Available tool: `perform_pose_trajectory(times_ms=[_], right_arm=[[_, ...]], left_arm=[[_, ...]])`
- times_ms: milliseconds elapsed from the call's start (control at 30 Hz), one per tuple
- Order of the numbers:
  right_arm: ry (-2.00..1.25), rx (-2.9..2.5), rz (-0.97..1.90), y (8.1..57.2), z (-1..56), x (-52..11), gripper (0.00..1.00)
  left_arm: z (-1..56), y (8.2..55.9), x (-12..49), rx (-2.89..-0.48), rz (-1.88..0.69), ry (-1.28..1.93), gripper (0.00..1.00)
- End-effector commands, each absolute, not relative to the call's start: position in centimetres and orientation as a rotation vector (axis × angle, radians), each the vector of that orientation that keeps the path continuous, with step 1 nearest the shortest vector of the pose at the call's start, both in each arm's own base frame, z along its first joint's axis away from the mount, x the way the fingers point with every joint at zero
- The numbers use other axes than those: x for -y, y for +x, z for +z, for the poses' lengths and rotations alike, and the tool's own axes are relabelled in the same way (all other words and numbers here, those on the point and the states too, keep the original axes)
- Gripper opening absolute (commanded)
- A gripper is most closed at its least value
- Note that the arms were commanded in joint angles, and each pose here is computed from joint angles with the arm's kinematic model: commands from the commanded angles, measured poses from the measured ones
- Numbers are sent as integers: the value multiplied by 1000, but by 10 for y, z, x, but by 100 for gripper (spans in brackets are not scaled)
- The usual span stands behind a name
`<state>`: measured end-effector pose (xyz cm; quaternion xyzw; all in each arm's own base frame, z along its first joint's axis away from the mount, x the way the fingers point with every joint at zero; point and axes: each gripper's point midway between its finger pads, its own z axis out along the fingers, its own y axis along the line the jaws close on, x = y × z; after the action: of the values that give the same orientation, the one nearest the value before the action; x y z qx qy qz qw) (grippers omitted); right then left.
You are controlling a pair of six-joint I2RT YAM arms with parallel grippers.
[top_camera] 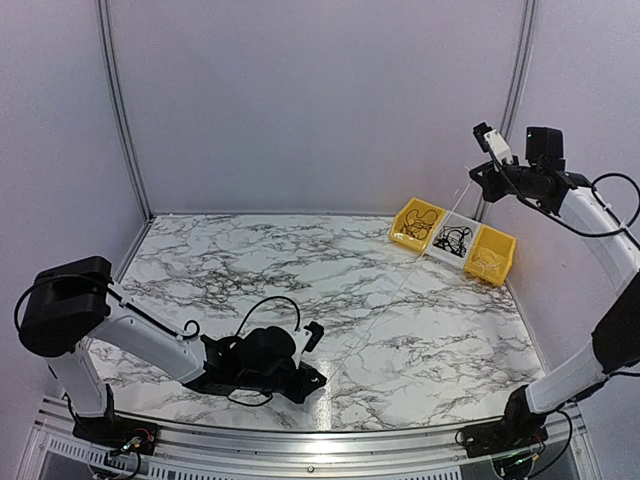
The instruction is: Untangle the cables
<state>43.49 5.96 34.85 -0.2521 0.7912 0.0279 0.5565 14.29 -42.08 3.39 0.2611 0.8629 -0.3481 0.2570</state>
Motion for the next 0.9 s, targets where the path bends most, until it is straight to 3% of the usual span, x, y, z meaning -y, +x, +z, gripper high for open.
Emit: perform_pose_trajectory(times_ms=[0, 233, 367, 433, 533, 867], right_arm=[[-459, -1736, -109, 441, 404, -33, 0], [-441, -1735, -151, 443, 406, -14, 0], [-473, -1720, -151, 440, 408, -17, 0], [-476, -1714, -163, 439, 412, -16, 0], [-481, -1698, -208, 437, 420, -12, 0], [-393, -1608, -474, 433, 458, 22, 0]], left_arm=[[6, 136, 408, -2436, -871, 734, 0], [11, 129, 426, -2426, -923, 828, 0], [49, 124, 454, -2271, -978, 937, 46], [57, 124, 463, -2226, -982, 967, 55], [54, 124, 469, -2222, -981, 981, 59], [42, 123, 471, -2250, -972, 991, 58]])
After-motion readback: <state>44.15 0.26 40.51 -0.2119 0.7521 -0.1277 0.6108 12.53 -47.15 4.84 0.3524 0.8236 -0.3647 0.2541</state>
